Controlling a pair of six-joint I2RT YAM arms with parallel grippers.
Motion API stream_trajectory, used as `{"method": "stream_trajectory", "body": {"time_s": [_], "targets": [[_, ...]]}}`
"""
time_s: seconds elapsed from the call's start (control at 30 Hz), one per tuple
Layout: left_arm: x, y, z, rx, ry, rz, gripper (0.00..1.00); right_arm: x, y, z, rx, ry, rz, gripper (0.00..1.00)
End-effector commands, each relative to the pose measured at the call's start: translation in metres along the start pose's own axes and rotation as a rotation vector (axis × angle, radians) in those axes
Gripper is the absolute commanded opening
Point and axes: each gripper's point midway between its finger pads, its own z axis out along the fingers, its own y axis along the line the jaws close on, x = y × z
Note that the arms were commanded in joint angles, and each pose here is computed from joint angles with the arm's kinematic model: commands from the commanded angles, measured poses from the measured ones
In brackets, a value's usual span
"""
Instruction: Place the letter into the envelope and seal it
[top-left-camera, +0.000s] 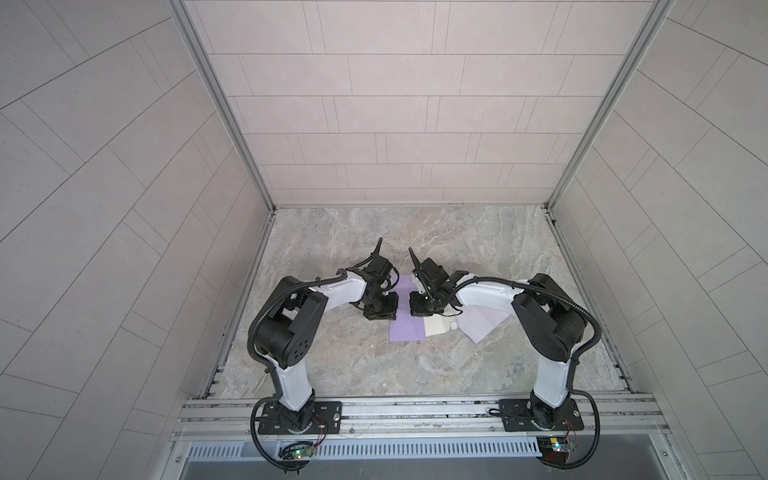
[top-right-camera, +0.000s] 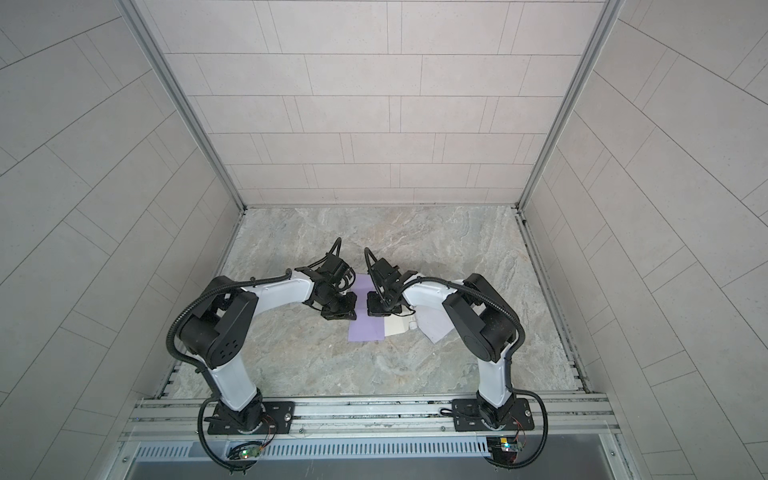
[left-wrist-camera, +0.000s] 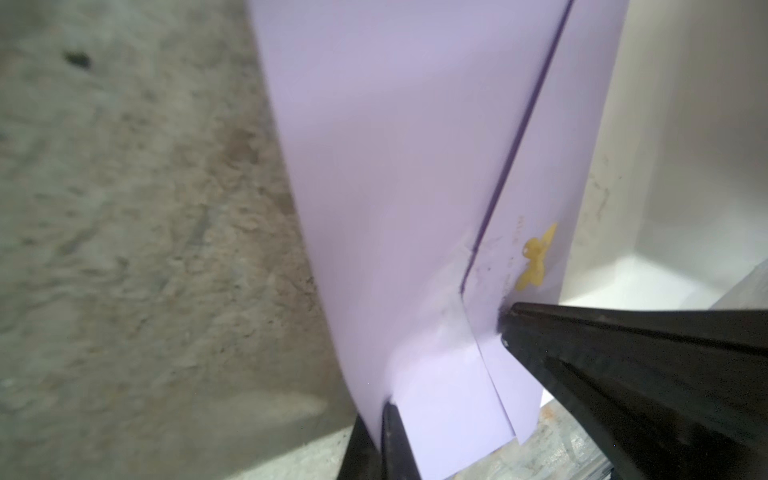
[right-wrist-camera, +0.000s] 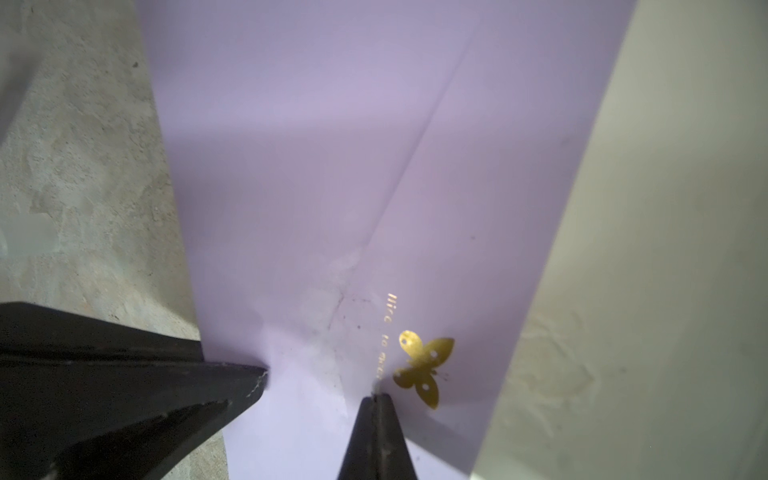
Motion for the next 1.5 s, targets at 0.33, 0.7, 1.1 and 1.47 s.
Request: {"method": "stream_trajectory", "body": {"time_s": [0.33,0.7,1.1,1.47], "targets": [[0.027,0.017,0.006,-0.085,0.096,0.016,0.0,0.003,-0.023,0.032,0.104,0.077,0.062,0.0],[0.029,0.018,0.007,-0.091,0.102,0.019,0.0,-0.002,-0.029,0.036,0.105,0.092,0.09,0.0],[0.03,0.018,0.006,-0.095,0.109,0.025,0.0,-0.022,-0.062,0.044,0.133,0.053,0.26,0.0],[0.028,0.021,0.003,-0.118,0.096,0.026,0.0,-0.052,-0.026,0.012,-0.008,-0.038,0.153,0.0]]}}
